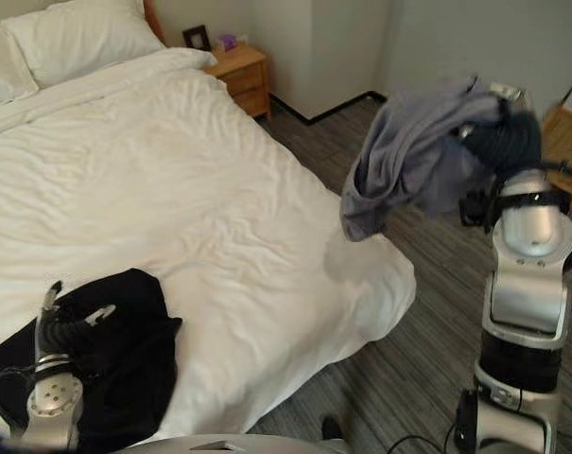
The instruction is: Pick up bed clothes into laundry basket.
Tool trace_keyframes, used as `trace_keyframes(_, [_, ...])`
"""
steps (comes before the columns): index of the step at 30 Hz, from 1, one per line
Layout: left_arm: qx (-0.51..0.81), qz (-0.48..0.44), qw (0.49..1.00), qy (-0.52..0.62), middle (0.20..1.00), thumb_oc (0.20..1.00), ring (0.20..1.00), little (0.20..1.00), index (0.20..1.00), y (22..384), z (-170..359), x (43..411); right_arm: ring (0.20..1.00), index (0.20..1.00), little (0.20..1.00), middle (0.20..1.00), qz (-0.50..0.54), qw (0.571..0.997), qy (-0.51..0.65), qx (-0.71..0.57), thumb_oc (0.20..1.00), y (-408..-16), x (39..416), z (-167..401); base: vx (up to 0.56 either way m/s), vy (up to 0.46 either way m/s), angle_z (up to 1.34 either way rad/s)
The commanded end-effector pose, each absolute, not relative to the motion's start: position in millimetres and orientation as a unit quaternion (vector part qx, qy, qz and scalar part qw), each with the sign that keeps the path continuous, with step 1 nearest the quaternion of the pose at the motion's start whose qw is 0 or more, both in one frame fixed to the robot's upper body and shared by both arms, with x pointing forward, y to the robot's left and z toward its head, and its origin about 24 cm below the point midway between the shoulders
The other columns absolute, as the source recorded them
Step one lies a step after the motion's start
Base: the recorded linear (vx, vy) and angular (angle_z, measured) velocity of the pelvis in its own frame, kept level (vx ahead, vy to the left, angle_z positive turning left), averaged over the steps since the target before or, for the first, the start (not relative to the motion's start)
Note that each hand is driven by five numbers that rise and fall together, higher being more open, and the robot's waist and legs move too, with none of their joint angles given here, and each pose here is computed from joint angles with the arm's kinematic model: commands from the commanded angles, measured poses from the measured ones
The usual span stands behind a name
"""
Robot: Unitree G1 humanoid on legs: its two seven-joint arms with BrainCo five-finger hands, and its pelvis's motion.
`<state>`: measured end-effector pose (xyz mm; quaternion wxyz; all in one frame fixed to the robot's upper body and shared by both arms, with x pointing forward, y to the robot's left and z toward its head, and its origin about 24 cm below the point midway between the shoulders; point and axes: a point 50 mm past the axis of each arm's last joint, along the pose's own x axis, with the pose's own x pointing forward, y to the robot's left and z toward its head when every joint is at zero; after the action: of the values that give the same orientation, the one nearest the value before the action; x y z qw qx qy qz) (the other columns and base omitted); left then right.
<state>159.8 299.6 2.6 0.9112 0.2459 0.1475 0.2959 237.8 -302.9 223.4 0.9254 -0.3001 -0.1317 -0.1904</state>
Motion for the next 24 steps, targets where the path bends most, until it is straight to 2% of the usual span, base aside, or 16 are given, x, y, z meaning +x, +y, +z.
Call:
trace_keyframes(1, [0.321,0.277,0.88,0.216,1.0,1.0,1.0,1.0,1.0,318.2,1.1,144.6,0.2,0.2,0.2,0.2,-0.222,0.901,-0.234,-0.292,0.2,-306.3,214.9,254.5,0.02,0.171,0.14])
trace_keyframes(4, [0.319,0.245,0.87,0.284,1.0,1.0,1.0,1.0,1.0,312.2,-23.9,135.9,0.2,0.2,0.2,0.2,-0.231,0.905,-0.215,-0.286,0.2,-311.9,209.0,241.3,-0.05,0.197,-0.45])
trace_keyframes(6, [0.319,0.245,0.87,0.284,1.0,1.0,1.0,1.0,1.0,312.2,-24.0,136.0,0.2,0.2,0.2,0.2,-0.232,0.905,-0.215,-0.286,0.2,-312.0,208.8,241.2,-0.04,0.118,-0.09])
trace_keyframes(9, [0.325,0.185,0.874,0.312,1.0,1.0,1.0,1.0,1.0,293.1,-57.3,147.5,0.2,0.2,0.2,0.2,-0.234,0.904,-0.217,-0.285,0.2,-309.8,207.0,238.6,-0.03,0.128,0.09])
trace_keyframes(11, [0.347,0.137,0.852,0.368,1.0,1.0,1.0,1.0,1.0,275.0,-100.5,143.4,0.2,0.2,0.2,0.2,-0.219,0.908,-0.22,-0.28,0.2,-304.3,213.1,238.6,-0.03,0.117,0.09])
trace_keyframes(12, [0.356,0.118,0.835,0.402,0.47,0.47,0.47,0.47,0.47,268.4,-117.5,136.6,0.2,0.2,0.2,0.2,-0.21,0.912,-0.216,-0.279,0.2,-301.5,216.3,236.7,-0.01,0.121,0.06])
trace_keyframes(13, [0.364,0.095,0.805,0.459,0.354,0.354,0.354,0.354,0.354,261.4,-136.8,115.6,0.2,0.2,0.2,0.2,-0.2,0.917,-0.208,-0.274,0.2,-298.8,219.8,232.5,0.02,0.125,0.06])
trace_keyframes(14, [0.366,0.083,0.787,0.49,0.2,0.2,0.2,0.2,0.2,255.3,-146.2,108.5,0.2,0.2,0.2,0.2,-0.193,0.921,-0.203,-0.272,0.2,-295.9,222.1,229.3,0.02,0.114,-0.01])
trace_keyframes(16, [0.369,0.066,0.762,0.528,0.2,0.2,0.2,0.2,0.2,250.5,-153.3,99.6,0.2,0.2,0.2,0.2,-0.187,0.924,-0.183,-0.281,0.2,-295.9,218.5,220.6,-0.02,0.093,-0.05])
trace_keyframes(19, [0.363,0.062,0.76,0.536,0.2,0.2,0.2,0.2,0.2,247.1,-154.4,102.1,0.2,0.2,0.2,0.2,-0.188,0.925,-0.164,-0.285,0.2,-298.1,211.8,212.6,-0.03,0.076,-0.08])
trace_keyframes(24, [0.371,0.086,0.792,0.477,0.2,0.2,0.2,0.2,0.2,253.8,-142.4,131.2,0.2,0.2,0.2,0.2,-0.183,0.929,-0.145,-0.287,0.2,-302.0,201.8,202.7,-0.04,0.091,-0.13])
